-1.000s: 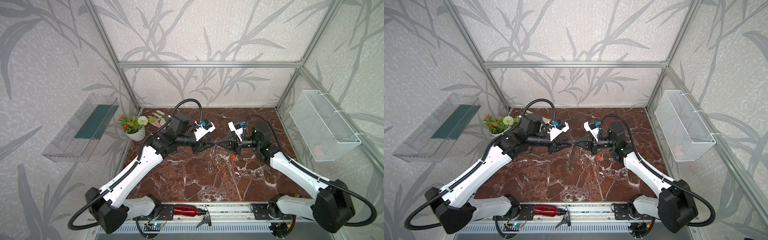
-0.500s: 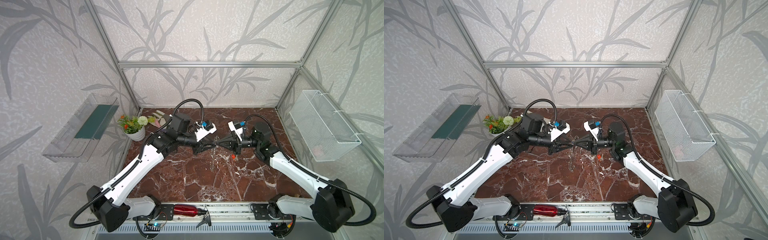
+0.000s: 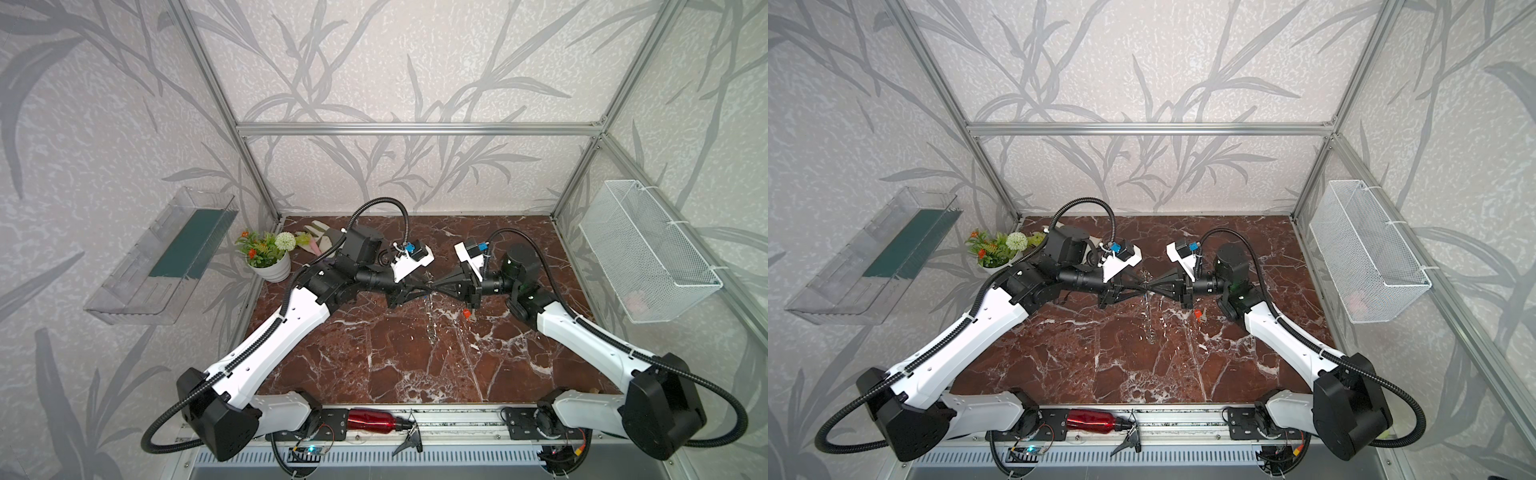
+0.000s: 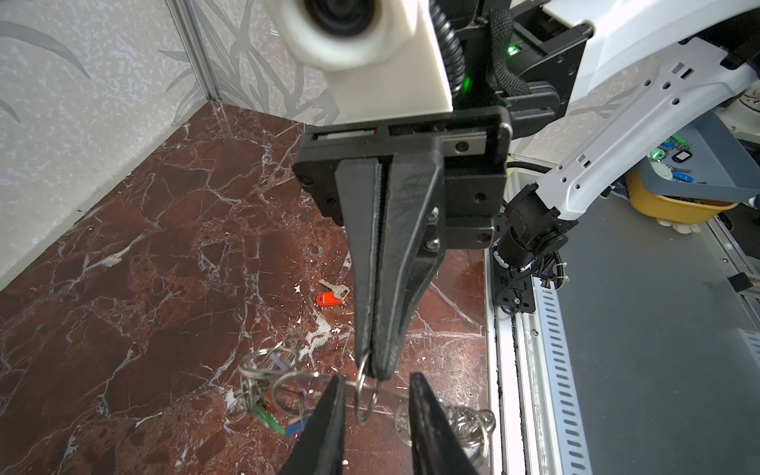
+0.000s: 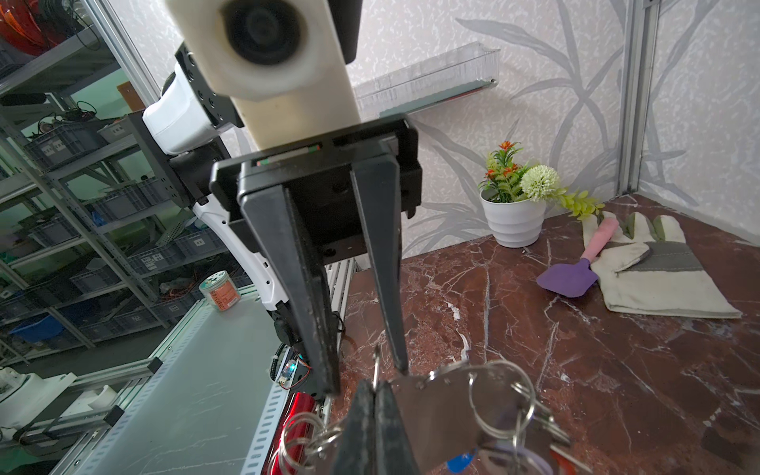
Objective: Put the keys on the keyring
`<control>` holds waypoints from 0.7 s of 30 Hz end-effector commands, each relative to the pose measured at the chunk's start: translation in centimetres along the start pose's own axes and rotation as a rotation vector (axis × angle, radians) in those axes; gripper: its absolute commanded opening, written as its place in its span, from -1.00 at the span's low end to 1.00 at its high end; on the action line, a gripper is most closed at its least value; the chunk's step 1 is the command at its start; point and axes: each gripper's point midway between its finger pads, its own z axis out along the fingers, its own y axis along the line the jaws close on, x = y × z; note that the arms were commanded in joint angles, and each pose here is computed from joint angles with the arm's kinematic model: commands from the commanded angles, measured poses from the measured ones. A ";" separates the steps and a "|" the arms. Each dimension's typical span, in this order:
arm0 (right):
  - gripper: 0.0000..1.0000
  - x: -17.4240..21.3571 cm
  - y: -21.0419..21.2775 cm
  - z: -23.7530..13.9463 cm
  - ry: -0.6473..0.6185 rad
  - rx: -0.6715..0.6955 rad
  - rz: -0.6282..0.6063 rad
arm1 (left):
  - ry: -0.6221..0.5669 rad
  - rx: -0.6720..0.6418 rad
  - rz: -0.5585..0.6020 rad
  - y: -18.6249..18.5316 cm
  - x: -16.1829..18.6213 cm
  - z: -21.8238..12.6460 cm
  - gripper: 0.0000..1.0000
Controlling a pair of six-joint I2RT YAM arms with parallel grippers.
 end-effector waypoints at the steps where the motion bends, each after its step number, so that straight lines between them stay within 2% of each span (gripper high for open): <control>1: -1.00 -1.6 0.9 0.1 -0.023 -0.033 -0.054 | -0.052 -0.005 0.055 -0.1 -1.8 -0.7 -0.43; 12: -1.00 -2.1 1.7 -0.2 -0.043 -0.051 -0.072 | -0.079 -0.025 0.058 -0.6 -1.7 -2.2 -0.44; 21: -1.00 -2.2 2.1 -0.2 -0.046 -0.063 -0.073 | -0.087 -0.027 0.095 -0.8 -1.7 -3.5 -0.28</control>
